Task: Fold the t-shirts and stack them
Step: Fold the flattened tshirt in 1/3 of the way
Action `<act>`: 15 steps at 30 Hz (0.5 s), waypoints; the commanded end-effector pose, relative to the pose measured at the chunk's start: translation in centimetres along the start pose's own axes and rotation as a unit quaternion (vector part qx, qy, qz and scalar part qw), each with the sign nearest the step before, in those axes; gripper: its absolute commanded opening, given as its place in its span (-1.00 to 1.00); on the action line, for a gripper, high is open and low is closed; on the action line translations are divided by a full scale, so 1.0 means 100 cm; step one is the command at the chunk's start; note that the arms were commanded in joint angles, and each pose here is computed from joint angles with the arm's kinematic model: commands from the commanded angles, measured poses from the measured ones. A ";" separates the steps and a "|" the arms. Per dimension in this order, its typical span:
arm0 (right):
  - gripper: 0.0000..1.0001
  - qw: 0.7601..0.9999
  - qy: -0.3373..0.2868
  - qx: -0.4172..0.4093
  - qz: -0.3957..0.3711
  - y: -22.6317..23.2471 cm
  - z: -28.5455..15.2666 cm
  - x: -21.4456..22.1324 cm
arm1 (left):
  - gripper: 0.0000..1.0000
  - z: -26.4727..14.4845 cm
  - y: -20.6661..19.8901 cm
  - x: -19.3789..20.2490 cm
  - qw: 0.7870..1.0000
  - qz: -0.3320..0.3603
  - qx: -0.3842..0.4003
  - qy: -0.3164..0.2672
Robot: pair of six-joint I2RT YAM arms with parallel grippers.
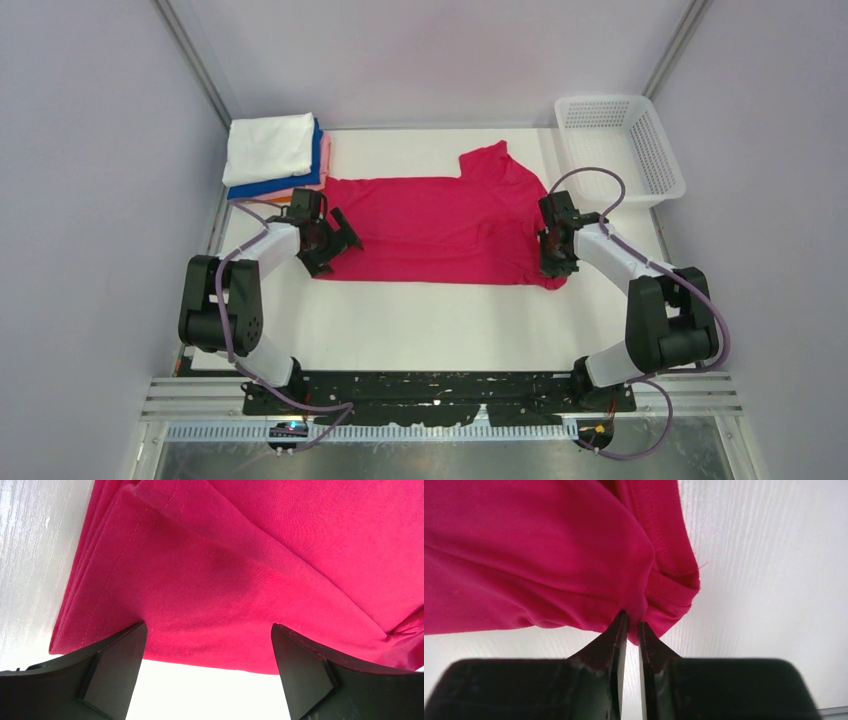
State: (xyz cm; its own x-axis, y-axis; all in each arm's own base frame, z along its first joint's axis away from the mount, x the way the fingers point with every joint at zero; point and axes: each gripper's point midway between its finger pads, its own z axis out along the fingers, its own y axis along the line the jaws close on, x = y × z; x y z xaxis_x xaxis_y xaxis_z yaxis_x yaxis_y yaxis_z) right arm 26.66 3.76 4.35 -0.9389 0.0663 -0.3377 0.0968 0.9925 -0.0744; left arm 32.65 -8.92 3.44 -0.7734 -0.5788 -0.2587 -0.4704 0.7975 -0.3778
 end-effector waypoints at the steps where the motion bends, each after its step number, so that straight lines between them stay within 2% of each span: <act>1: -0.75 0.999 -0.007 0.031 0.009 -0.015 -0.002 -0.009 | 0.99 0.001 0.005 -0.006 1.000 -0.007 -0.013 -0.012; 2: -0.86 0.999 -0.007 0.035 0.010 -0.019 -0.002 -0.011 | 0.99 0.001 0.006 -0.007 1.000 -0.008 -0.015 -0.011; 4: -0.89 0.999 -0.005 0.035 0.006 -0.021 -0.003 -0.012 | 0.99 0.000 0.008 -0.007 1.000 -0.010 -0.019 -0.010; 15: -0.89 0.996 -0.007 0.087 -0.016 -0.041 -0.005 -0.029 | 0.99 -0.003 0.015 -0.011 0.999 -0.009 -0.043 -0.011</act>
State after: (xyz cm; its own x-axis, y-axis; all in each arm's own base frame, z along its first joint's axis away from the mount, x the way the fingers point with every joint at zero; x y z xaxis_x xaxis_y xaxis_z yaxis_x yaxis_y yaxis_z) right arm 27.55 0.98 5.12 -0.9427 0.0573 -0.3287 0.1181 0.9787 -0.1680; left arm 32.50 -8.14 3.36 -0.7652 -0.5886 -0.2609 -0.4938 0.7965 -0.3489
